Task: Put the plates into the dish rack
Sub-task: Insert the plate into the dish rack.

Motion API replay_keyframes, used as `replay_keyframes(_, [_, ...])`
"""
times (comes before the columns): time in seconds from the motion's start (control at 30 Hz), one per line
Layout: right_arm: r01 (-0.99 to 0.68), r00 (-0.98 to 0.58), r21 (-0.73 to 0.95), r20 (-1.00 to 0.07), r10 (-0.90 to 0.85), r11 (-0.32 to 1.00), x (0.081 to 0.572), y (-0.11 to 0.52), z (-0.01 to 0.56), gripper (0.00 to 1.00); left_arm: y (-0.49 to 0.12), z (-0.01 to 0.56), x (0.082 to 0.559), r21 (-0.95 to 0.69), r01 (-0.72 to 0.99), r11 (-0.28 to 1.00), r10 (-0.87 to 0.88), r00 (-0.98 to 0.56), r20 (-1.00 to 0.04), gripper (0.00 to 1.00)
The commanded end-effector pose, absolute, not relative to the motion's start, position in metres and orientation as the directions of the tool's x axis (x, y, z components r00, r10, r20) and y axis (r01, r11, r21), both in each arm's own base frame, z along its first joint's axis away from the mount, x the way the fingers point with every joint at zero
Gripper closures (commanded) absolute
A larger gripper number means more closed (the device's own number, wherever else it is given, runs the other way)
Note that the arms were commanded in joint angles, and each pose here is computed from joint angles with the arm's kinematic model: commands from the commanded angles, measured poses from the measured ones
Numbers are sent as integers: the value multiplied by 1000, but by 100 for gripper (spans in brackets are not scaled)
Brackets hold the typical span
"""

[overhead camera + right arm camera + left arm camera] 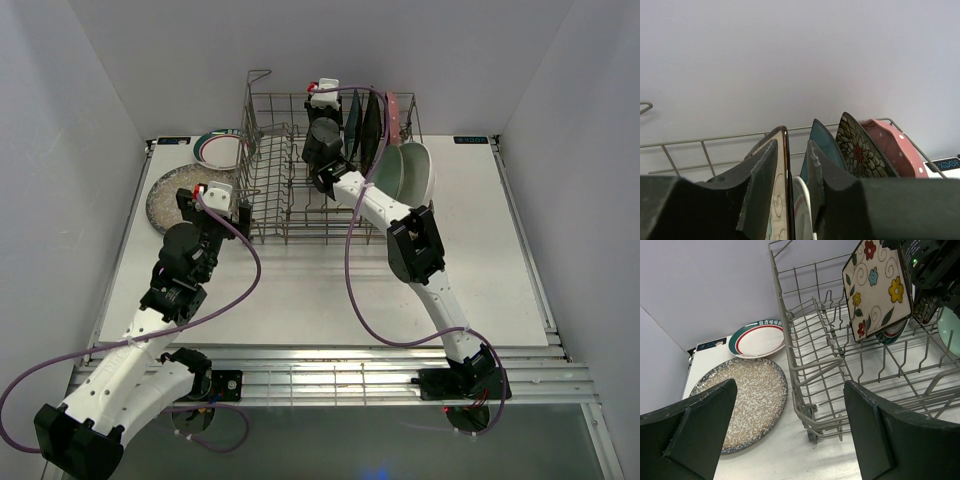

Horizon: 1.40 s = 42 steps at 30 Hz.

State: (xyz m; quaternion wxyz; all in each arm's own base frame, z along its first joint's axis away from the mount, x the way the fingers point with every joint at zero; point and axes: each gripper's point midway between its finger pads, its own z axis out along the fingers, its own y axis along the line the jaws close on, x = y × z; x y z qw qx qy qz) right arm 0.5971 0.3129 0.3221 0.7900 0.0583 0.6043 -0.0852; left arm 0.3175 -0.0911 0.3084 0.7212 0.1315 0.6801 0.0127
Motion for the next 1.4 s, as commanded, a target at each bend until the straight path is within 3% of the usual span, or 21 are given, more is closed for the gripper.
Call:
replay_keyframes(0.0, [184,390,155,-918,73,971,583,302,385,63,-91,326,317,191,156,969,176,103,-979,2])
replay_keyframes(0.2, [155,412,173,-906,95,973,581,301,401,60,-90,327,317,192,151,970,178,106,-978,2])
replay_keyframes(0.3, [121,436,186,-893,116,975,579,303,416,49,-90,327,317,191,149,970,176,108,-978,2])
replay_keyframes(0.57, [-65,516,216,-828,218,974,555,312,475,39,-89,330,315,194,144,970,178,118,-977,2])
replay_keyframes(0.73, [-127,479,194,-847,232,973,544,317,491,40,-88,331,314,196,141,970,178,126,-976,2])
replay_keyframes(0.77, [-141,480,197,-843,241,970,535,312,504,46,-88,331,314,196,141,970,178,126,-976,2])
replay_keyframes(0.87, [-172,399,187,-885,242,967,522,309,504,56,-88,331,312,198,149,969,179,133,-975,2])
replay_keyframes(1.03, [-238,204,194,-948,244,952,497,307,483,55,-91,329,312,200,165,966,180,131,-975,2])
replay_keyframes(1.17, [-296,11,170,-983,181,940,479,313,431,55,-92,329,311,199,171,965,178,132,-975,2])
replay_keyframes(1.37, [-370,-134,159,-984,117,915,465,325,373,57,-93,325,311,201,180,963,181,124,-976,2])
